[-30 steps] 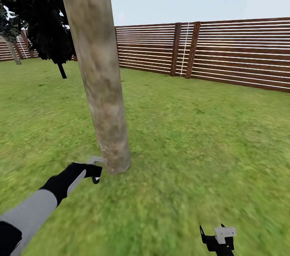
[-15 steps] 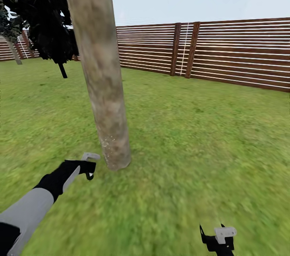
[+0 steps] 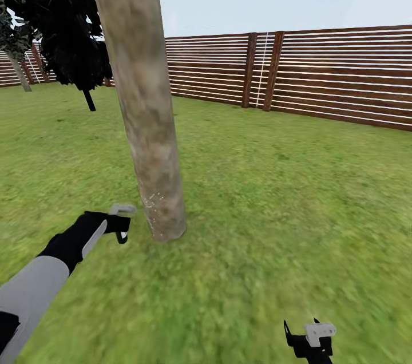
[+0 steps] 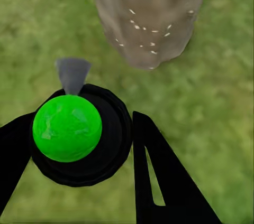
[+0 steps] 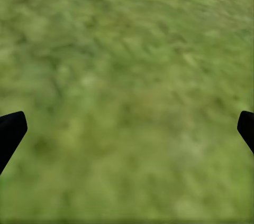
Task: In the garden, pick up the pesticide atomizer on the floor and spray pesticide onto both trees until each tree trunk is fully covered.
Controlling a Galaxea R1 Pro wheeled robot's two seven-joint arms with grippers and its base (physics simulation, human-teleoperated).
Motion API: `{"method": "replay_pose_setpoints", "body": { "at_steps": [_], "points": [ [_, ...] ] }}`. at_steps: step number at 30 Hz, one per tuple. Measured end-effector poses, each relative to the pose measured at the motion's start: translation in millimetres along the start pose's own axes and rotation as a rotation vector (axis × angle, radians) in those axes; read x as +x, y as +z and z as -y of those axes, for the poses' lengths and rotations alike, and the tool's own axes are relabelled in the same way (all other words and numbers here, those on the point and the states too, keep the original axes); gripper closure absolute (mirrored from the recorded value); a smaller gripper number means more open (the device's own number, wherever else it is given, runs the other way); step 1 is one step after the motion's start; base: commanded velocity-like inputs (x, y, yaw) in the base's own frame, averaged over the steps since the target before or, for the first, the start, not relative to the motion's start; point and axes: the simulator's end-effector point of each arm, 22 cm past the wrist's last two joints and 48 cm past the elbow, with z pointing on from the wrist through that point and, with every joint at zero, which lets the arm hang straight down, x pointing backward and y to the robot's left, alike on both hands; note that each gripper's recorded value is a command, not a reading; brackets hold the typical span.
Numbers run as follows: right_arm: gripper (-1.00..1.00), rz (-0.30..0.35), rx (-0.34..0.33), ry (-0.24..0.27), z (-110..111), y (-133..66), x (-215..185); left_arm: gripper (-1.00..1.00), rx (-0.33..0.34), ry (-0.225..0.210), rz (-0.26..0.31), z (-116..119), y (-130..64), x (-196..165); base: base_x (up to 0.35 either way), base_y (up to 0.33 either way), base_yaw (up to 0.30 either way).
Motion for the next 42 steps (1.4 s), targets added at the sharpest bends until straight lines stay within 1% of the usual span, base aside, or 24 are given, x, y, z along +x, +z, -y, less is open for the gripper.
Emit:
{"method": "replay_pose_setpoints", "body": {
  "at_steps": [1, 5, 7, 10, 12, 14, 15, 16, 17, 20, 21, 22, 24, 26, 30, 31, 32, 33, 34, 35, 36, 37, 40, 42],
  "points": [
    [-1.0, 0.0, 0.0, 0.0, 0.0, 0.0, 0.1, 1.0, 0.0, -0.001, -0.004, -2.1, 0.0, 3.2, 0.0, 0.0, 0.0],
    [-1.0, 0.0, 0.0, 0.0, 0.0, -0.2, -0.1, 1.0, 0.016, 0.019, -0.003, 9.2, 0.3, 4.4, 0.19, 0.032, 0.0],
    [-1.0, 0.0, 0.0, 0.0, 0.0, -0.2, -0.2, 1.0, 0.024, 0.038, 0.014, 15.6, -2.4, -3.5, 0.308, 0.095, 0.0],
    [-1.0, 0.0, 0.0, 0.0, 0.0, -0.1, -0.1, 1.0, 0.023, 0.042, 0.023, 15.5, -3.9, -9.0, 0.124, 0.036, 0.0],
    [-1.0, 0.0, 0.0, -0.001, 0.0, -0.1, 0.0, 1.0, 0.034, 0.051, 0.069, 21.3, -12.3, -29.3, 0.016, 0.004, 0.0],
    [-1.0, 0.0, 0.0, -0.001, -0.1, 0.0, 0.0, 1.0, 0.031, 0.056, 0.08, 19.8, -18.0, -37.5, 0.006, 0.002, 0.0],
    [-1.0, 0.0, 0.0, -0.001, -0.1, 0.0, 0.0, 1.0, 0.027, 0.056, 0.075, 17.4, -19.7, -38.1, 0.002, 0.0, 0.0],
    [-1.0, 0.0, -0.001, -0.001, -0.1, 0.0, 0.0, 1.0, 0.011, 0.055, 0.063, 6.8, -22.3, -36.8, 0.0, 0.0, 0.0],
    [-1.0, 0.0, 0.0, 0.0, 0.0, 0.0, 0.0, 1.0, 0.01, 0.049, 0.058, 4.1, -22.4, -34.2, 0.0, 0.0, 0.0],
    [-1.0, 0.0, 0.0, -0.001, -0.1, 0.0, 0.1, 1.0, 0.012, 0.053, 0.052, 6.8, -20.4, -28.8, 0.0, 0.0, 0.0],
    [-1.0, 0.0, 0.0, -0.001, -0.1, 0.0, 0.2, 1.0, 0.02, 0.05, 0.034, 12.2, -15.8, -16.1, 0.0, 0.0, 0.0],
    [-1.0, 0.0, 0.0, -0.001, -0.1, 0.0, 0.2, 1.0, 0.035, 0.047, 0.004, 22.9, -9.7, 5.4, 0.0, 0.0, 0.0],
    [-1.0, 0.0, 0.0, 0.0, 0.0, 0.0, 0.2, 1.0, 0.057, 0.046, -0.031, 38.5, -3.5, 31.6, 0.0, 0.0, 0.0],
    [-1.0, 0.0, 0.0, 0.0, 0.0, 0.0, 0.1, 1.0, 0.068, 0.051, -0.063, 47.8, 0.6, 54.8, 0.0, 0.0, 0.0],
    [-1.0, 0.0, 0.0, 0.0, 0.0, 0.0, 0.0, 1.0, 0.036, 0.047, -0.093, 27.8, 2.6, 71.0, 0.0, 0.0, 0.0],
    [-1.0, 0.0, 0.0, 0.0, -0.1, 0.0, 0.0, 1.0, 0.003, 0.056, -0.105, 7.9, 1.8, 76.3, 0.0, 0.0, 0.0],
    [-1.0, 0.0, -0.001, 0.0, -0.7, 0.0, 0.0, 1.0, 0.004, 0.051, -0.108, 7.5, 2.1, 78.7, 0.0, -0.179, 0.0],
    [-1.0, 0.0, -0.002, 0.0, -1.1, -0.1, -0.1, 1.0, 0.007, 0.043, -0.105, 20.7, 4.3, 78.2, 0.0, -0.224, 0.0],
    [-1.0, 0.0, -0.001, 0.0, -1.0, -0.1, 0.0, 1.0, -0.007, 0.041, -0.103, 28.4, 6.1, 77.2, 0.0, -0.24, 0.0],
    [-1.0, 0.0, -0.001, 0.0, -1.0, 0.0, -0.1, 1.0, -0.038, 0.047, -0.102, 29.6, 7.1, 76.6, 0.0, -0.258, 0.0],
    [-1.0, 0.0, -0.001, 0.0, -1.0, 0.0, -0.1, 1.0, -0.102, 0.045, -0.106, 29.4, 9.4, 79.3, 0.0, -0.265, 0.0],
    [-1.0, 0.0, -0.001, 0.0, -1.1, 0.0, 0.0, 1.0, -0.14, 0.034, -0.103, 32.1, 12.6, 83.2, 0.0, -0.267, 0.0],
    [-1.0, 0.0, -0.002, 0.0, -1.1, 0.0, -0.1, 1.0, -0.173, 0.016, -0.089, 29.0, 21.2, 97.8, 0.047, -0.269, 0.0],
    [-1.0, 0.0, -0.003, -0.001, -1.4, -0.2, 0.0, 1.0, -0.188, -0.005, -0.098, 21.3, 27.8, 117.2, 0.108, -0.27, 0.0]
  ]
}}
